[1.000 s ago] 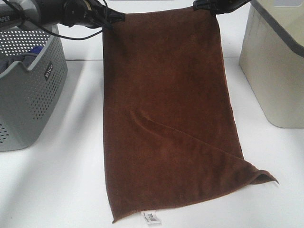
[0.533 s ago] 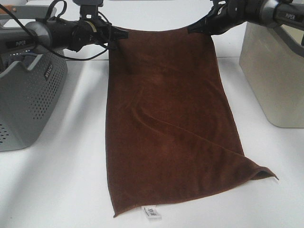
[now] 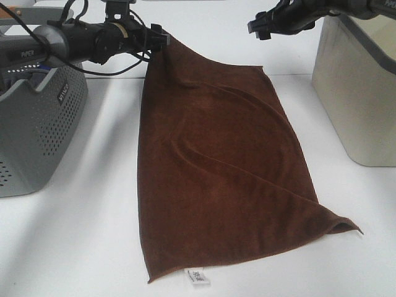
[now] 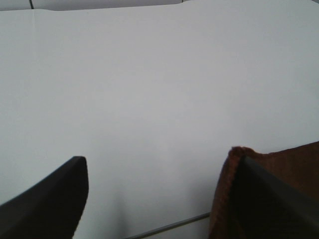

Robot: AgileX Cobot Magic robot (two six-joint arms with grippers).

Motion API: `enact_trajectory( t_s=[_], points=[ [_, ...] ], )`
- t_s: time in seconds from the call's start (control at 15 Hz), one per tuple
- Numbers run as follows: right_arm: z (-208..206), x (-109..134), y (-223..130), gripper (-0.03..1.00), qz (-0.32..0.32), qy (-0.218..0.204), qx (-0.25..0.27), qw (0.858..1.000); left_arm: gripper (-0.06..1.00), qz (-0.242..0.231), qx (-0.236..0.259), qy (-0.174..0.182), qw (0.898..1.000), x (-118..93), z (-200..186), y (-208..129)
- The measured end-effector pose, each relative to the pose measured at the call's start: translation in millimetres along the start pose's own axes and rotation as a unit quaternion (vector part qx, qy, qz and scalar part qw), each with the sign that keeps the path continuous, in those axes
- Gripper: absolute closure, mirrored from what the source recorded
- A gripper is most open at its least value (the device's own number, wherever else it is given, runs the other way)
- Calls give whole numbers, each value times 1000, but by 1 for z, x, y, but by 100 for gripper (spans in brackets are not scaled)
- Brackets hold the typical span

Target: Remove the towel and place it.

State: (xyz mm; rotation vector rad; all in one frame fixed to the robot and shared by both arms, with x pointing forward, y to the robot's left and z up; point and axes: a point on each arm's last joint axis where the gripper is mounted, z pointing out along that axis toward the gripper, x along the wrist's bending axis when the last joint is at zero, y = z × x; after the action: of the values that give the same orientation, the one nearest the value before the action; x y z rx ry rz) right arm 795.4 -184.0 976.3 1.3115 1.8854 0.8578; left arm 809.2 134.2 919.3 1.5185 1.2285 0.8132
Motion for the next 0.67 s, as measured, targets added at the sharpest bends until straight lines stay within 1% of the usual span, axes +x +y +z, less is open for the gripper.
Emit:
enact_trajectory(
  t_s=[0.2,0.33,0.47,0.67],
  points=[
    [-30,-2,17,24,28,16,37,999,20,1,20,5,1000,-8,-13,25],
    [-44,-2,22,24,41,27,68,996,17,1,61,21,998,-7,-17,31],
    [-60,-2,27,24,52,39,93,994,11,-15,121,37,992,-5,-21,28],
    [-79,-2,34,24,57,49,118,990,9,-27,147,43,988,-4,-24,32]
  ],
)
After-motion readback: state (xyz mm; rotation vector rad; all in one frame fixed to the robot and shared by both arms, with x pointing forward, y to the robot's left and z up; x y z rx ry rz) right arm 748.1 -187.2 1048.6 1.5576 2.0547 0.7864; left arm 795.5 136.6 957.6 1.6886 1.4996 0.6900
